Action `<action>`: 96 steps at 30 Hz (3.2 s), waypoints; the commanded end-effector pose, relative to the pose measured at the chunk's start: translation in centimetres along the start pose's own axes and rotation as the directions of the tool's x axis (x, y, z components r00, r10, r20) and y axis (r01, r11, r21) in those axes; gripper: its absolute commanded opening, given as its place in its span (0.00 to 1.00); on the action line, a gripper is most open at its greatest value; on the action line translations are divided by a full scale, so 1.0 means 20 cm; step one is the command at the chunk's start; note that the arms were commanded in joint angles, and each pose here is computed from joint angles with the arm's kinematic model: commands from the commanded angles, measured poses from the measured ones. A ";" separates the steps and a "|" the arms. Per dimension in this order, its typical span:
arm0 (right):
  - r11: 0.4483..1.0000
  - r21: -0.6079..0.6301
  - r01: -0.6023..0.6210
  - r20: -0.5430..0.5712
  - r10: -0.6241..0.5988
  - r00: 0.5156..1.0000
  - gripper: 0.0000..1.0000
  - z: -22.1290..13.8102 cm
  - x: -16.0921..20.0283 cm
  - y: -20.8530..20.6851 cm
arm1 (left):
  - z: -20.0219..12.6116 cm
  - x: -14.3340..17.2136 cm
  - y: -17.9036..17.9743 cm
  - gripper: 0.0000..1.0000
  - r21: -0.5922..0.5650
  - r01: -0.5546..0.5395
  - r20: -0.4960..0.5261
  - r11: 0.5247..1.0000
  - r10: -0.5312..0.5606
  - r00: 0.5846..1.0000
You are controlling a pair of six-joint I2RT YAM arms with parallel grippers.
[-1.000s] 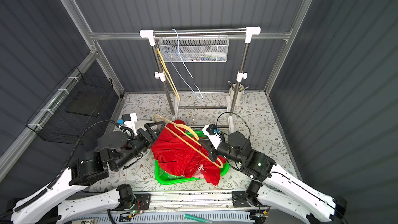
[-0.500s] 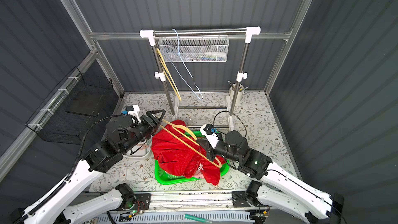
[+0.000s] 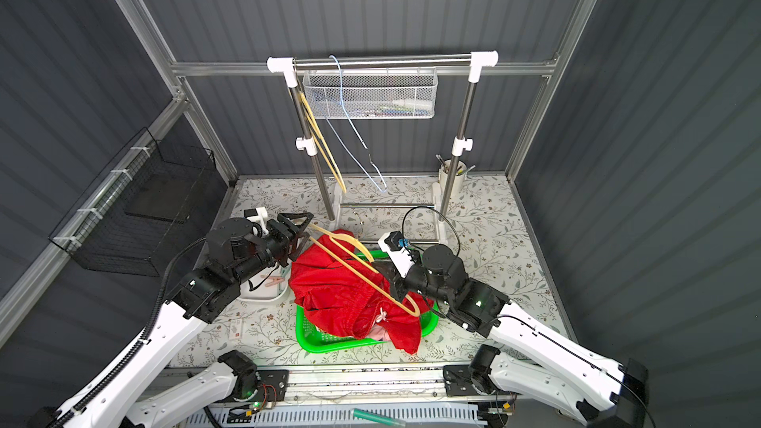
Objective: Remove the clothespins securing shorts to the hanger
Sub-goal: Adjust the hanger.
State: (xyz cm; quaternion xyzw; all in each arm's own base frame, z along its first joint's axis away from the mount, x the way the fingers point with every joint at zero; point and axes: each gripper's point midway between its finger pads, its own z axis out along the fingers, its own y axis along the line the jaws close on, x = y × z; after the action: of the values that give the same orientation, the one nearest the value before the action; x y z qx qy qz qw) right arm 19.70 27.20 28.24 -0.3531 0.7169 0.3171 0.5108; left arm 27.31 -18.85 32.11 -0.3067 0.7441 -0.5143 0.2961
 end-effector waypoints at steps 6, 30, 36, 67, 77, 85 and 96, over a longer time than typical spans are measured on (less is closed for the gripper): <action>1.000 -0.013 0.003 0.112 -0.001 0.994 0.00 -0.02 -0.14 0.01 | 0.10 -0.01 0.01 0.64 0.064 0.089 -0.058 0.994 -0.085 0.995; 0.998 -0.061 -0.009 0.123 0.017 0.992 0.00 0.05 -0.14 0.04 | 0.20 -0.12 -0.01 0.25 0.147 0.114 0.008 0.983 -0.117 0.993; 0.998 -0.060 -0.009 0.129 0.017 0.991 0.01 0.06 -0.15 0.04 | 0.20 -0.13 0.02 0.04 0.138 0.116 0.019 0.984 -0.120 0.993; 0.997 -0.078 0.024 0.083 -0.017 0.996 0.55 -0.17 0.16 0.05 | 0.12 -0.29 -0.17 0.00 0.246 0.218 0.021 0.944 -0.231 0.973; 0.997 -0.071 0.028 0.084 -0.022 0.996 0.54 -0.15 0.19 0.03 | 0.07 -0.32 -0.20 0.00 0.272 0.235 0.015 0.933 -0.248 0.969; 0.995 -0.092 0.032 0.122 -0.021 0.992 0.32 -0.15 0.13 0.05 | 0.05 -0.31 -0.21 0.00 0.294 0.254 -0.001 0.922 -0.265 0.964; 0.992 -0.123 0.024 0.186 -0.001 0.983 0.01 -0.23 0.00 0.09 | 0.06 -0.31 -0.17 0.03 0.281 0.274 -0.017 0.920 -0.280 0.960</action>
State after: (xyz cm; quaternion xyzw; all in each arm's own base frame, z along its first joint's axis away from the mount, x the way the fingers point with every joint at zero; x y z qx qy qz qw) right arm 16.64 24.60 26.31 -0.3607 0.6730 0.3670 0.5313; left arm 32.95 -16.06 34.04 -0.3832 0.6261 -0.6267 0.2615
